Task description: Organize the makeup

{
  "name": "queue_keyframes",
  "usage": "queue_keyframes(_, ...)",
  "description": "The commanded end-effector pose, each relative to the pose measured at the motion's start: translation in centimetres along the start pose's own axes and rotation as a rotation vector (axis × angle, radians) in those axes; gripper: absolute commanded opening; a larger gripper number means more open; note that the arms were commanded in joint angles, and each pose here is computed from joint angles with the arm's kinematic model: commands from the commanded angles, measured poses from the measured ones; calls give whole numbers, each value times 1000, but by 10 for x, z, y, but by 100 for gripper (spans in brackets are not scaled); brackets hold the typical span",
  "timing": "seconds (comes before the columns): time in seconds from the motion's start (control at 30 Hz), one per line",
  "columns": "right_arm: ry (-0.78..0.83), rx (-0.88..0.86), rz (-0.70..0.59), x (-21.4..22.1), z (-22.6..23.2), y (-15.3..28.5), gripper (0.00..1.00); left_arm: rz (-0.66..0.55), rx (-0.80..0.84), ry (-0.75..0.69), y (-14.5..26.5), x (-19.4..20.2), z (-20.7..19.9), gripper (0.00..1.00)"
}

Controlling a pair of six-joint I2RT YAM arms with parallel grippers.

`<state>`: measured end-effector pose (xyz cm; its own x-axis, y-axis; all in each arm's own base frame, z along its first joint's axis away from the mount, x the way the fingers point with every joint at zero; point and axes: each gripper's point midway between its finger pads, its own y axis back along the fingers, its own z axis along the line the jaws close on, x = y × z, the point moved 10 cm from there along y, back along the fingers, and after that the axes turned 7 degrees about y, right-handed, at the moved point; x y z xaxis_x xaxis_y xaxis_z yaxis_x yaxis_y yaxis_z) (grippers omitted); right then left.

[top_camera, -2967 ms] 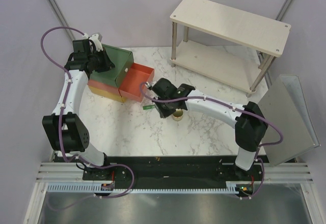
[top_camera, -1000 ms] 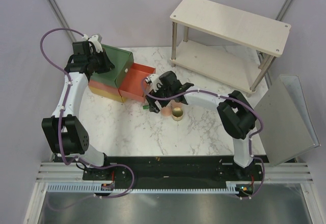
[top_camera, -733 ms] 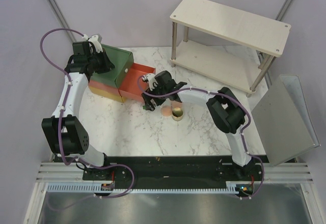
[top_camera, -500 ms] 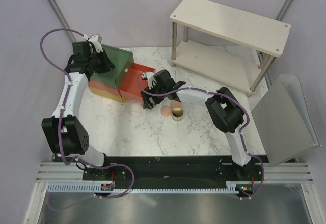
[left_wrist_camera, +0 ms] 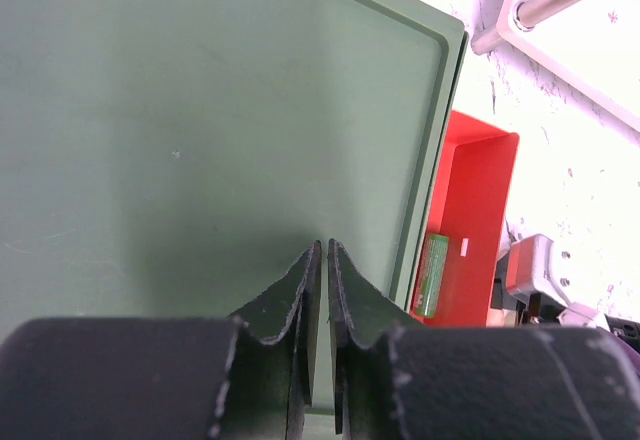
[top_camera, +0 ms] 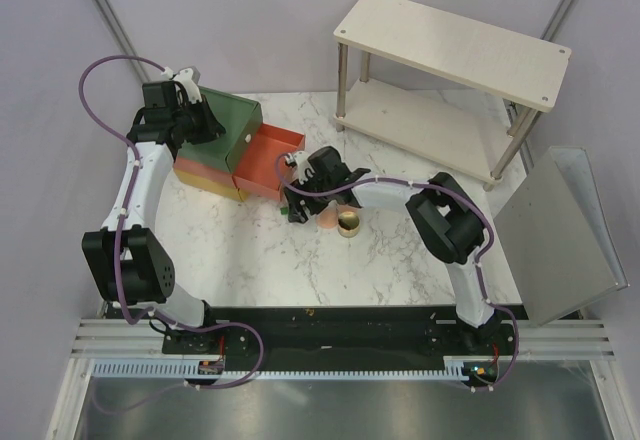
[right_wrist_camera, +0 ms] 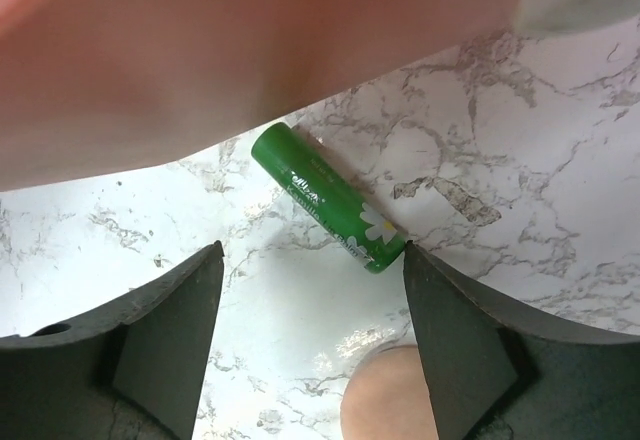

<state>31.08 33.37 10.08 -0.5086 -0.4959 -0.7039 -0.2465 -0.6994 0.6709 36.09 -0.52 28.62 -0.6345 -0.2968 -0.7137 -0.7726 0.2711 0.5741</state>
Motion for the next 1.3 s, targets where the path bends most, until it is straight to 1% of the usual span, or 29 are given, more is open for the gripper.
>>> queue_keyframes(0.0,-20,-32,-17,-1,12,9,77,461,-198,87,-7,81,33,16)
queue_keyframes(0.13,-11,-41,-37,-1,21,8,77,461,-197,87,-6,82,33,17)
queue_keyframes(0.43,-18,79,-35,-2,14,13,77,463,-197,81,-5,82,33,17)
queue_keyframes(0.7,-12,101,-66,-9,11,8,79,473,-197,85,-6,86,34,17)
queue_keyframes(0.87,-9,45,-40,-7,20,-2,74,475,-203,83,-6,87,35,17)
queue_keyframes(1.1,98,9,25,2,56,-10,70,479,-202,90,-8,89,36,17)
queue_keyframes(1.17,92,5,37,6,60,-14,68,478,-199,90,-8,88,36,17)
queue_keyframes(1.27,78,6,48,10,64,-18,62,481,-202,87,-8,89,36,17)
